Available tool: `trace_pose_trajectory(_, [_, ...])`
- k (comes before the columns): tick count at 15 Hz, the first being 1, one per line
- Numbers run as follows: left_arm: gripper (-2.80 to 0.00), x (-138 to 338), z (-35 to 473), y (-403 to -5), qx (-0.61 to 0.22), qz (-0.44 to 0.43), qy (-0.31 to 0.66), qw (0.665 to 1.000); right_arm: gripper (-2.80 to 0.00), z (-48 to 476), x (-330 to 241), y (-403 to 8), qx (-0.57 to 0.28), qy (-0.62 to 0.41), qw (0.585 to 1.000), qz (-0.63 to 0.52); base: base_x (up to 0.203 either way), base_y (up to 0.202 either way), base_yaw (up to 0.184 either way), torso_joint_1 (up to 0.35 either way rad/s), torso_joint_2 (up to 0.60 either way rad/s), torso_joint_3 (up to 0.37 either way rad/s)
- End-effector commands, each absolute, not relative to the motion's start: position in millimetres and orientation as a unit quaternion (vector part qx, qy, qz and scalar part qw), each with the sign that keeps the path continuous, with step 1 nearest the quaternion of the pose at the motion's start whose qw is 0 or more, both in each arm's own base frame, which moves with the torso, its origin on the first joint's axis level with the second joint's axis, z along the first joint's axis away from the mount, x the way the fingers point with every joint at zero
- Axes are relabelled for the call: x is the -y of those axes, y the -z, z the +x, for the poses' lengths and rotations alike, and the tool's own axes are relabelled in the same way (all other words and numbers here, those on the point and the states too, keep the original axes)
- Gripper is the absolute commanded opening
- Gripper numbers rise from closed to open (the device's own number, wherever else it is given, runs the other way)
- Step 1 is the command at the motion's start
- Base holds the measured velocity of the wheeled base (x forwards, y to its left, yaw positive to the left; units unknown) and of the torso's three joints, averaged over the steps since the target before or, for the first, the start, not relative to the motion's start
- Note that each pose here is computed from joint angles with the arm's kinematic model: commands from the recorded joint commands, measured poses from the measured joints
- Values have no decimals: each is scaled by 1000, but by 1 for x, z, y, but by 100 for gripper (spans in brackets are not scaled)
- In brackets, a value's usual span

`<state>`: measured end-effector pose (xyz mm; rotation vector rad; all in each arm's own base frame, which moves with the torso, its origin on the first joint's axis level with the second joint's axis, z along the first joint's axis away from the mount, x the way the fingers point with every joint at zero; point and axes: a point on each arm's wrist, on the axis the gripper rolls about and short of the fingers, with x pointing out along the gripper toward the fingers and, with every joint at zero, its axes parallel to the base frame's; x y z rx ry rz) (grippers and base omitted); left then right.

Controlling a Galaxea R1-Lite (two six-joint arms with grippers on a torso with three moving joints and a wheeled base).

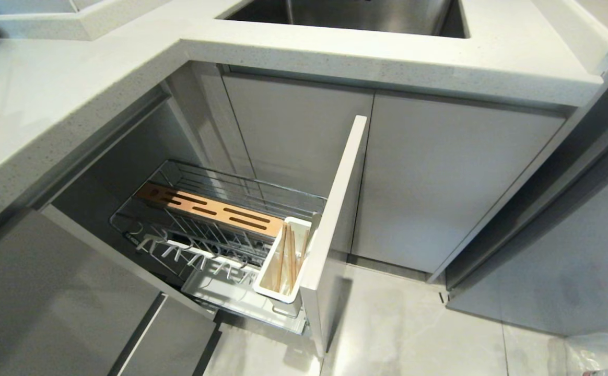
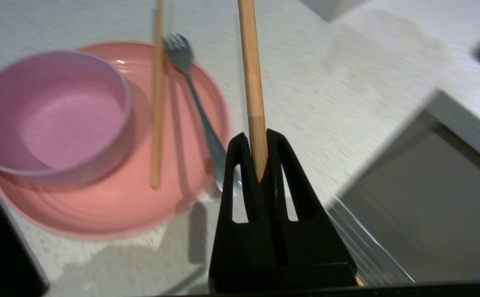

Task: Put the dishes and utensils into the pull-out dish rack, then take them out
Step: Take the chopsticks out of the cupboard

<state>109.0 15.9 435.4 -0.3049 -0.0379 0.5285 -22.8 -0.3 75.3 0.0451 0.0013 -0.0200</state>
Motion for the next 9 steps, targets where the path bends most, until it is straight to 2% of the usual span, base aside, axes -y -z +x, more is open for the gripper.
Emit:
trace_pose_trajectory(1, [-280, -29, 147, -426, -8, -138, -302, 943, -280, -23, 0, -75, -1, 10, 1000, 22, 0, 0, 0, 0, 0, 0])
trace_pose_trajectory(4, [-280, -48, 179, -420, -20, -125, -330, 936, -280, -23, 0, -75, -1, 10, 1000, 23, 0, 0, 0, 0, 0, 0])
trace_pose_trajectory(9, [-280, -64, 210, -406, -60, -124, -294, 946, -280, -23, 0, -75, -1, 10, 1000, 23, 0, 0, 0, 0, 0, 0])
